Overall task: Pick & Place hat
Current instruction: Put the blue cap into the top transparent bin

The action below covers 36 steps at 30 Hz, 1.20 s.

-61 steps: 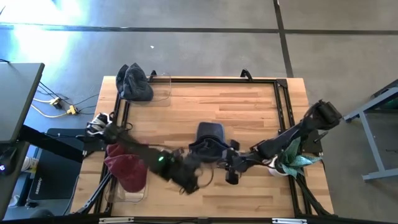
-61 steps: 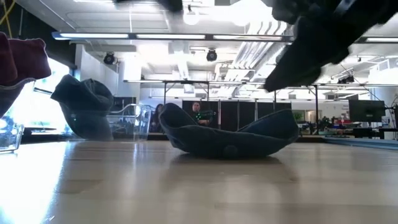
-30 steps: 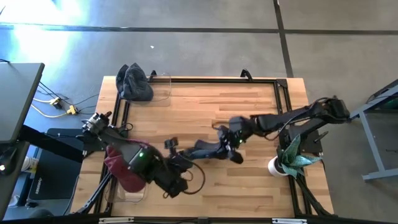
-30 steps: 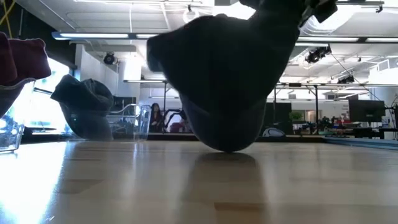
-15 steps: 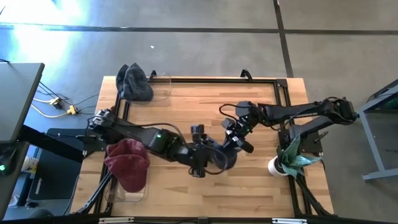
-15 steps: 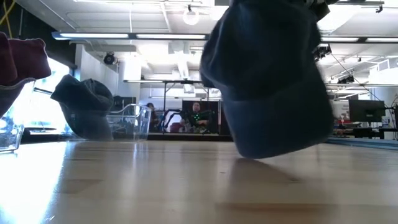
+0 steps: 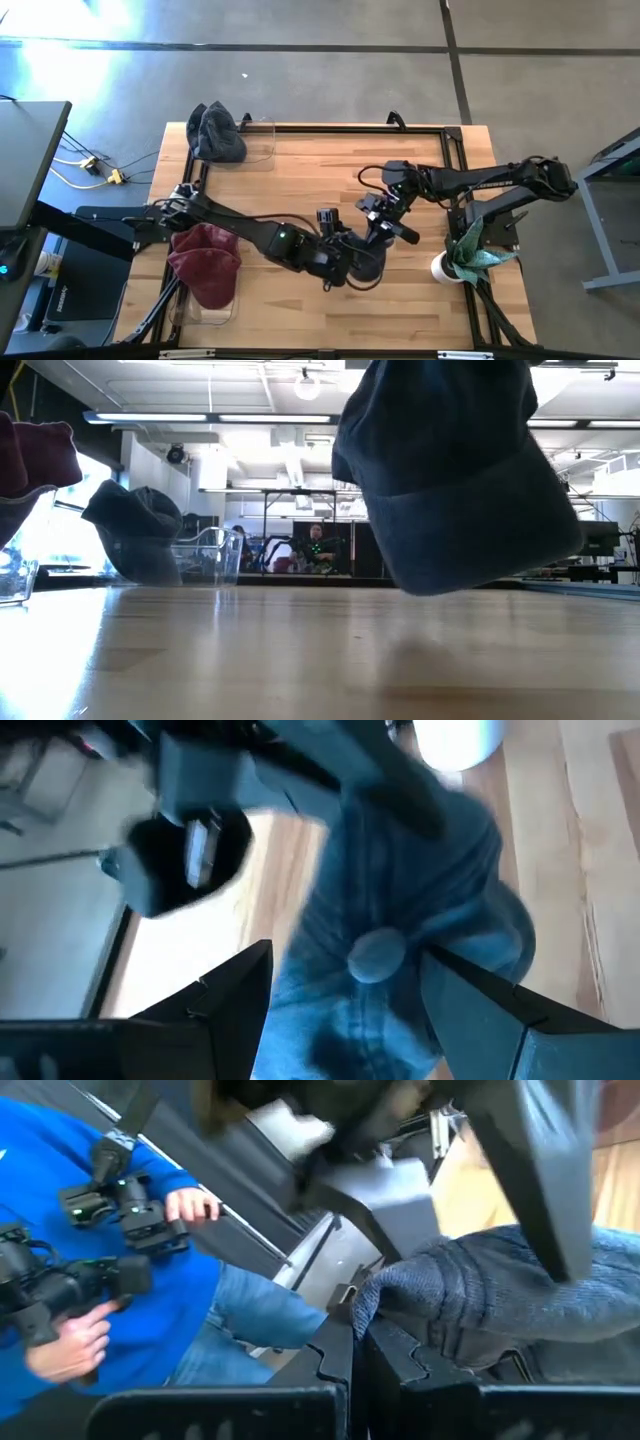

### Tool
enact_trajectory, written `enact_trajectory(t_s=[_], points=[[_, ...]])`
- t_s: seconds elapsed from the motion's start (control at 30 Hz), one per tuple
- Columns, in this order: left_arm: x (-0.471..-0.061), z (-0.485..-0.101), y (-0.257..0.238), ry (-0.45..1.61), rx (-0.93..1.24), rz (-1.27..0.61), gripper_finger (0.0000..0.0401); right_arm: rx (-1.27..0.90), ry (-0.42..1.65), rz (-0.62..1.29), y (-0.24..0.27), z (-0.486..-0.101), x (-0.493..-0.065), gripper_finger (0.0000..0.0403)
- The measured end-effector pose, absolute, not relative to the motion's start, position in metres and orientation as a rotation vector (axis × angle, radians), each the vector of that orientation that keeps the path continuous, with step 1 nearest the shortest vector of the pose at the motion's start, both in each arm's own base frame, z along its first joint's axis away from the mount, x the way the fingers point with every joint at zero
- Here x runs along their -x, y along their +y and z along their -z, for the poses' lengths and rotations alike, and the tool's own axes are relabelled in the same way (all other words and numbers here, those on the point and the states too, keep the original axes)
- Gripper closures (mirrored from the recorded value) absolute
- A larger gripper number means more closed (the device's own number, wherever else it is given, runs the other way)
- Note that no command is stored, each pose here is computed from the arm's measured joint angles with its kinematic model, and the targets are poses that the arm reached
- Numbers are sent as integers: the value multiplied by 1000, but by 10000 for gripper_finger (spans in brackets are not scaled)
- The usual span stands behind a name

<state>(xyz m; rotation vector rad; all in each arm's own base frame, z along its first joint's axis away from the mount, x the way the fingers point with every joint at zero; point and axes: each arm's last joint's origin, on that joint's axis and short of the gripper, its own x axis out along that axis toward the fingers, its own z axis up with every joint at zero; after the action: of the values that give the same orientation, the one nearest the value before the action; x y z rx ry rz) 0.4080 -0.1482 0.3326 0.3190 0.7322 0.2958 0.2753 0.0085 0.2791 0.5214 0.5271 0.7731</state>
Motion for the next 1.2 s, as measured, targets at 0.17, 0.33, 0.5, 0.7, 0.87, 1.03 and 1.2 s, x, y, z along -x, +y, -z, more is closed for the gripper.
enact_trajectory(t_s=[0.17, 0.33, 0.5, 0.7, 0.87, 1.03, 1.2], points=[[-414, -325, -146, 741, -285, -307, 180, -524, 524, -802, 9, -280, -275, 398], [-416, -328, -148, 714, -234, -255, 249, -524, 525, -807, 9, -280, -275, 399], [-418, -329, -151, 703, -192, -192, 327, -517, 527, -808, 9, -279, -275, 392], [-421, -330, -148, 736, -98, -48, 390, -441, 531, -701, 7, -274, -275, 394], [-423, -333, -138, 798, 49, 52, 383, -396, 597, -538, -6, -265, -271, 351], [-421, -329, -128, 898, 159, 101, 395, -471, 752, -377, -21, -260, -251, 293], [-424, -312, -110, 959, 232, 52, 394, -403, 873, -261, -16, -262, -227, 264]])
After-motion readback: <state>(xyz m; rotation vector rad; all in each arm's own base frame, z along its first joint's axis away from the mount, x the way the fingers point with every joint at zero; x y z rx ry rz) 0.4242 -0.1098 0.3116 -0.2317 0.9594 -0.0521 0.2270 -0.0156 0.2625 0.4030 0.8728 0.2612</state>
